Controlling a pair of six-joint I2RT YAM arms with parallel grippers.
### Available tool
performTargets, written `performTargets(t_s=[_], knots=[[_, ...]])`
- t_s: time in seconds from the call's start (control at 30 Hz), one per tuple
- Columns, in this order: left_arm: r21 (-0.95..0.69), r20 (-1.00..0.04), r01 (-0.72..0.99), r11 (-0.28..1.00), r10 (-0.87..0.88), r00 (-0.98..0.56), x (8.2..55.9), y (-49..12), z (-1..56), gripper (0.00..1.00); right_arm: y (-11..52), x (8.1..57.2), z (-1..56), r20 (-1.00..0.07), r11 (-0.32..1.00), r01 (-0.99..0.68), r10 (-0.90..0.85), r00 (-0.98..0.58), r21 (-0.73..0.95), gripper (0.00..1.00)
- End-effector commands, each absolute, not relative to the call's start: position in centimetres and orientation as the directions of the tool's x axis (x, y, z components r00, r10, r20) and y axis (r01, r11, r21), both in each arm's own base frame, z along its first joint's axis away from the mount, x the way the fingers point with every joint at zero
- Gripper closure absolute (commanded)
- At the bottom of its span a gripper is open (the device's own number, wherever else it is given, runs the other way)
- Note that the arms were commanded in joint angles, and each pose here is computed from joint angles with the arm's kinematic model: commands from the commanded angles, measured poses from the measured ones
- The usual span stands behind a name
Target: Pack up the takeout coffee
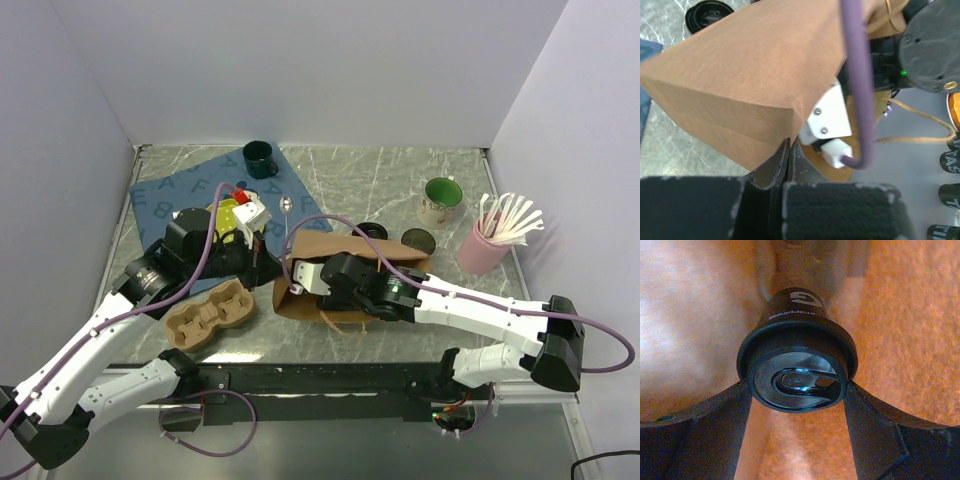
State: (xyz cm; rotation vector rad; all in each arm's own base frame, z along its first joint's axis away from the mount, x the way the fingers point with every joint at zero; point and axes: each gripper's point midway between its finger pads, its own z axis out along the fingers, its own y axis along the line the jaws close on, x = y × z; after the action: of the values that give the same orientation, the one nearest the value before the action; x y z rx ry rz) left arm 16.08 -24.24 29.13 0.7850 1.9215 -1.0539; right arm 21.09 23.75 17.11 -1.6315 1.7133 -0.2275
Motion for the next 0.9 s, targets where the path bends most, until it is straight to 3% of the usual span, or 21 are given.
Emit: performTargets(t_s=[0.0, 0.87], knots=[[-0.417, -0.857, 0.806, 0.42, 0.113, -0.503, 15.2, -24.6, 30.9, 0.99, 23.7, 22.6, 16.8, -0.393, 0.217, -0.741, -0.917, 0.069, -0.635, 0.53], [-0.478, -0.814, 0.758, 0.443, 0.102, -0.572, 15.1, -24.7, 29.9, 0.99, 23.0, 25.0, 15.3, -0.412, 0.326, -0.679, -0.91, -0.037, -0.658, 0.53]])
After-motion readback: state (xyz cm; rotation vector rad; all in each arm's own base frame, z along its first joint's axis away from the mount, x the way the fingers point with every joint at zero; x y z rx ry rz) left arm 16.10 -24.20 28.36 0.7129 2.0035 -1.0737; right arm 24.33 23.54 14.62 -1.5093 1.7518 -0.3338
